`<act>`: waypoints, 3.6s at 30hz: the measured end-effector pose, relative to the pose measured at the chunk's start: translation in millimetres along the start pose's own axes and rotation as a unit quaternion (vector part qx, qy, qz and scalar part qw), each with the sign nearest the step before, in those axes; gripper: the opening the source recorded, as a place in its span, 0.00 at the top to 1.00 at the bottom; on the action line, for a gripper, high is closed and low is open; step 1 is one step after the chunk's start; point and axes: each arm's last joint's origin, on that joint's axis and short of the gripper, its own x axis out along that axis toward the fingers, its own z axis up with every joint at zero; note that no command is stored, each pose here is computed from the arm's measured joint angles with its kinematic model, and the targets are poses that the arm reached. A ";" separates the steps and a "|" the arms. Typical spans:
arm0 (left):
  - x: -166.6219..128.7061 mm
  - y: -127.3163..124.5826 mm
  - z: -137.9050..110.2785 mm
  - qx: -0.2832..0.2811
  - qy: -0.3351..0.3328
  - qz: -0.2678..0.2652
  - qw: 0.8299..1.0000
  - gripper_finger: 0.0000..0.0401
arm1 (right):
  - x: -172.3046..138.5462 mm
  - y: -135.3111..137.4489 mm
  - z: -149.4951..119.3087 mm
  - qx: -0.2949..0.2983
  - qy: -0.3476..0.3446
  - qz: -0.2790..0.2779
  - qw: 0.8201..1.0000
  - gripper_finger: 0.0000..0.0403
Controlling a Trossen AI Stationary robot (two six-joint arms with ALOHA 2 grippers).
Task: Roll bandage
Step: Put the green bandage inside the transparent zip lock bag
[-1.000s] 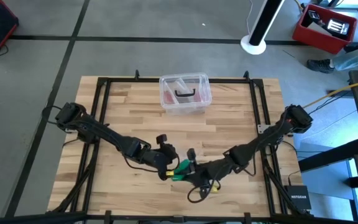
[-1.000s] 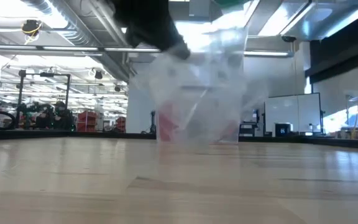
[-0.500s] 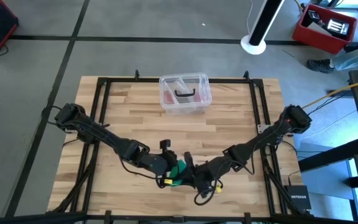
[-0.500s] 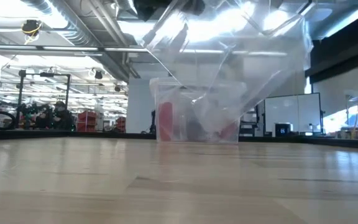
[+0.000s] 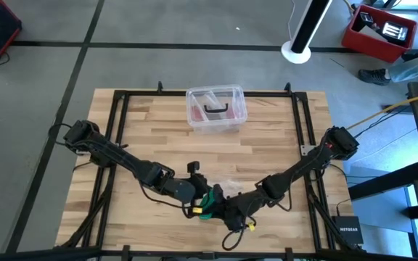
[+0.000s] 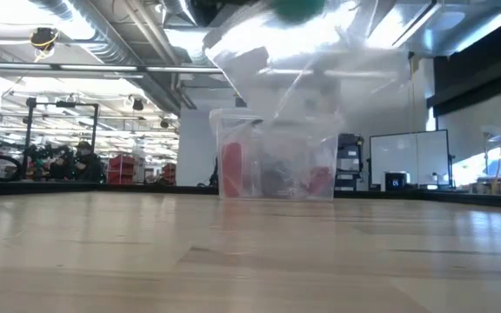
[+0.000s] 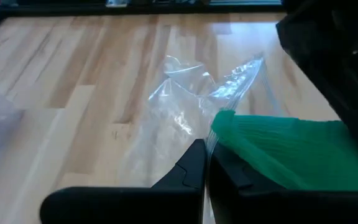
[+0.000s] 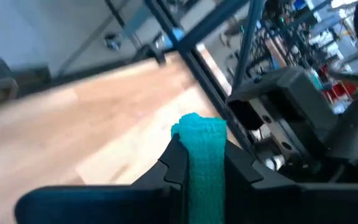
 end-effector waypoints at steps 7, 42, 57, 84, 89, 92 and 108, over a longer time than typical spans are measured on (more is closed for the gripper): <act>-6.0 -4.2 -1.3 0.007 0.007 -0.013 1.000 1.00 | -0.9 2.3 -8.7 -0.034 0.084 -0.030 0.995 0.87; -11.0 -11.4 10.1 -0.044 -0.056 0.010 0.997 1.00 | -11.1 -0.4 -34.6 0.130 0.271 -0.207 0.931 0.80; -0.1 20.5 -0.7 -0.158 0.010 0.092 0.983 1.00 | -8.1 2.3 -47.4 0.382 0.237 -0.124 0.884 0.50; -0.3 32.4 14.1 -0.210 0.093 -0.102 0.968 1.00 | -56.6 -5.9 15.6 0.269 0.293 0.047 0.916 0.54; -6.7 57.4 37.1 -0.252 0.094 -0.212 0.940 1.00 | -58.4 -4.4 16.5 0.258 0.299 0.035 0.918 0.57; -7.1 72.2 42.0 -0.286 0.107 -0.243 0.921 1.00 | -59.2 -6.4 14.1 0.265 0.310 0.009 0.913 0.58; -3.2 74.3 41.6 -0.275 0.097 -0.233 0.928 1.00 | -62.4 -11.3 13.2 0.291 0.318 -0.050 0.901 0.59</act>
